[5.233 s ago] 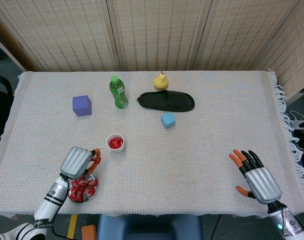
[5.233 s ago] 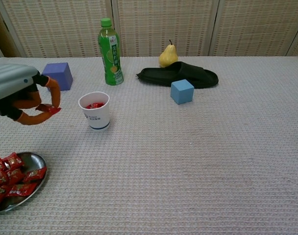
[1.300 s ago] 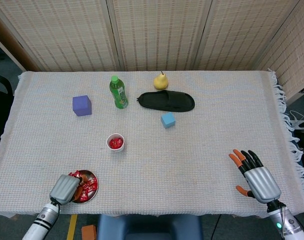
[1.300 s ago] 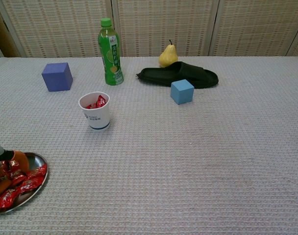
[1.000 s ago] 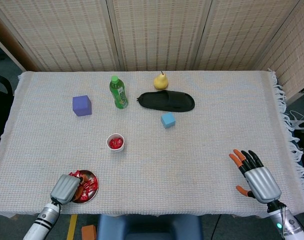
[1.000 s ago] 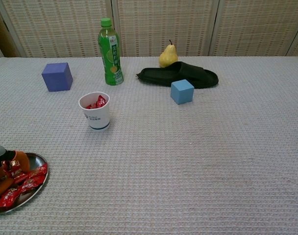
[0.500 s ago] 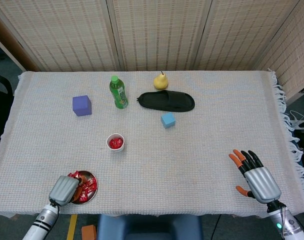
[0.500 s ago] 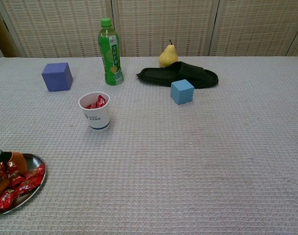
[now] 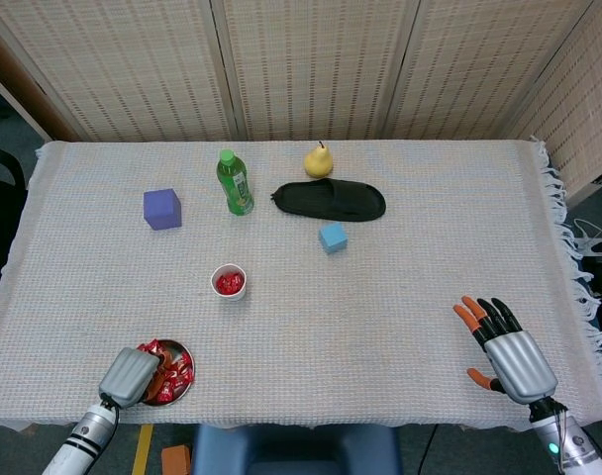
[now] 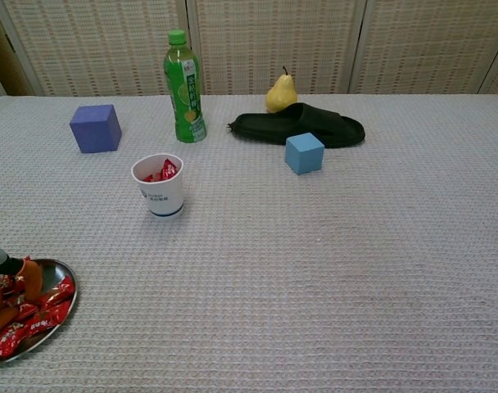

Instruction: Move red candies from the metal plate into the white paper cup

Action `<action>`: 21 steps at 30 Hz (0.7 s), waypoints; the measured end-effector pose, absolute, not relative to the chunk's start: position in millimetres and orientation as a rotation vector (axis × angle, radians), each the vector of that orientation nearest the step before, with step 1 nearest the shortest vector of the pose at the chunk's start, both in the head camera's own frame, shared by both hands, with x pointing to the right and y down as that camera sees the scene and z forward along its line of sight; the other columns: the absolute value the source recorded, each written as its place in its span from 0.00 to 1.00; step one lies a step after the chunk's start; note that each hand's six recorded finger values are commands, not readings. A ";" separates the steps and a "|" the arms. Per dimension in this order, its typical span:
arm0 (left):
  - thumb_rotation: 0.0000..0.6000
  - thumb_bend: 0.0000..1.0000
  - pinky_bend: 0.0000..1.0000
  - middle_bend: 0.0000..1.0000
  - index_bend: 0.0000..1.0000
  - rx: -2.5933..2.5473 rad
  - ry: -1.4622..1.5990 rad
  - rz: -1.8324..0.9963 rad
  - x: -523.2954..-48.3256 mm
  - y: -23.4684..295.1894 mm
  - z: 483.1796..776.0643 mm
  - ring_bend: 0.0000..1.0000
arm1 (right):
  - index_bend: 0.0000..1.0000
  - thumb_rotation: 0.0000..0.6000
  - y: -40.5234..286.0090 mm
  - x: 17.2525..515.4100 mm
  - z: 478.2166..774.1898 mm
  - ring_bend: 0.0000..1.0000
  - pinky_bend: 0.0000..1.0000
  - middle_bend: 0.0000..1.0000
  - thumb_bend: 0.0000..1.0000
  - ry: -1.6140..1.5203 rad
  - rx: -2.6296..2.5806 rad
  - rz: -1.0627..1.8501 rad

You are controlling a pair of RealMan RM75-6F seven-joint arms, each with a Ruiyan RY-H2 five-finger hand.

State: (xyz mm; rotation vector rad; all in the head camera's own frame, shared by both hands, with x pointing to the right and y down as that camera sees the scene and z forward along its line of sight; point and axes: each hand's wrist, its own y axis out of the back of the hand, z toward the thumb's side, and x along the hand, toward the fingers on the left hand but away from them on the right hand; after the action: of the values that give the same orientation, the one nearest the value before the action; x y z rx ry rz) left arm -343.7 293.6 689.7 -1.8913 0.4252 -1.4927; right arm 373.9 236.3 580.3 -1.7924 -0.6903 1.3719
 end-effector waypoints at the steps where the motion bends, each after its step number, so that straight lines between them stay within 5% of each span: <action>1: 1.00 0.38 1.00 1.00 0.52 -1.889 0.416 -1.493 -343.6 293.7 689.9 1.00 | 0.00 1.00 236.3 373.9 580.3 0.00 0.00 0.00 0.10 -0.691 -1.793 1.372; 21: 1.00 0.38 1.00 1.00 0.62 -1.862 0.465 -1.468 -343.8 288.3 681.8 1.00 | 0.00 1.00 237.7 372.9 579.1 0.00 0.00 0.00 0.10 -0.689 -1.794 1.368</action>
State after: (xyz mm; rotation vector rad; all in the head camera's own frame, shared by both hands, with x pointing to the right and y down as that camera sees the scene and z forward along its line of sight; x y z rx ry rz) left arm -343.8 288.3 681.8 -1.8624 0.4647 -1.4675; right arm 372.9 237.7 579.1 -1.7939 -0.6892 1.3678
